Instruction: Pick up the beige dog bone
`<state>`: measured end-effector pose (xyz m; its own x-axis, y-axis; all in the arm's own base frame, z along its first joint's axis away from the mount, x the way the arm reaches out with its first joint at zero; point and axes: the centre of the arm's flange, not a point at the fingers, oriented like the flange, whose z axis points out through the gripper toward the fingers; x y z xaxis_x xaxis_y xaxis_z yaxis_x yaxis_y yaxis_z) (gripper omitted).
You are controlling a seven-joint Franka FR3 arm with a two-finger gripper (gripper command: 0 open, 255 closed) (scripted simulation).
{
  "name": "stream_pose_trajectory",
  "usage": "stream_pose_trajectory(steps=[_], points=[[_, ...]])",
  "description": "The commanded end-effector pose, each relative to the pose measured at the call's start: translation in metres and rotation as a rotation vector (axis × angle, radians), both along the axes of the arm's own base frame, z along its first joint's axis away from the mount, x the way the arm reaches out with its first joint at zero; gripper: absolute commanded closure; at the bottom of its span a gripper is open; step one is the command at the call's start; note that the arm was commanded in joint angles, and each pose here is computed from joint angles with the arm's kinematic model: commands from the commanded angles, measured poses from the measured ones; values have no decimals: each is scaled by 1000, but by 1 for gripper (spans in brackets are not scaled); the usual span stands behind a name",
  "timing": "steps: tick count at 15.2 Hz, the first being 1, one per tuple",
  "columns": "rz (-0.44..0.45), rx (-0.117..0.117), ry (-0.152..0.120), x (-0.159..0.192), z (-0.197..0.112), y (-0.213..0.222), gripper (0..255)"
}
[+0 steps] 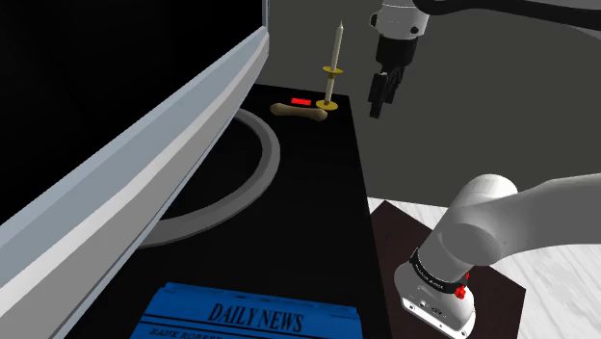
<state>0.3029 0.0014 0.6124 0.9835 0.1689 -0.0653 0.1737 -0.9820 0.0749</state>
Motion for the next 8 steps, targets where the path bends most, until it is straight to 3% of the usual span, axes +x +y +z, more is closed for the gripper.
stream_pose_trajectory(steps=[1, 8], points=[[0, 0, 0, 0, 0, 0, 0], [118, 43, 17, 81, -28, -44, 0]])
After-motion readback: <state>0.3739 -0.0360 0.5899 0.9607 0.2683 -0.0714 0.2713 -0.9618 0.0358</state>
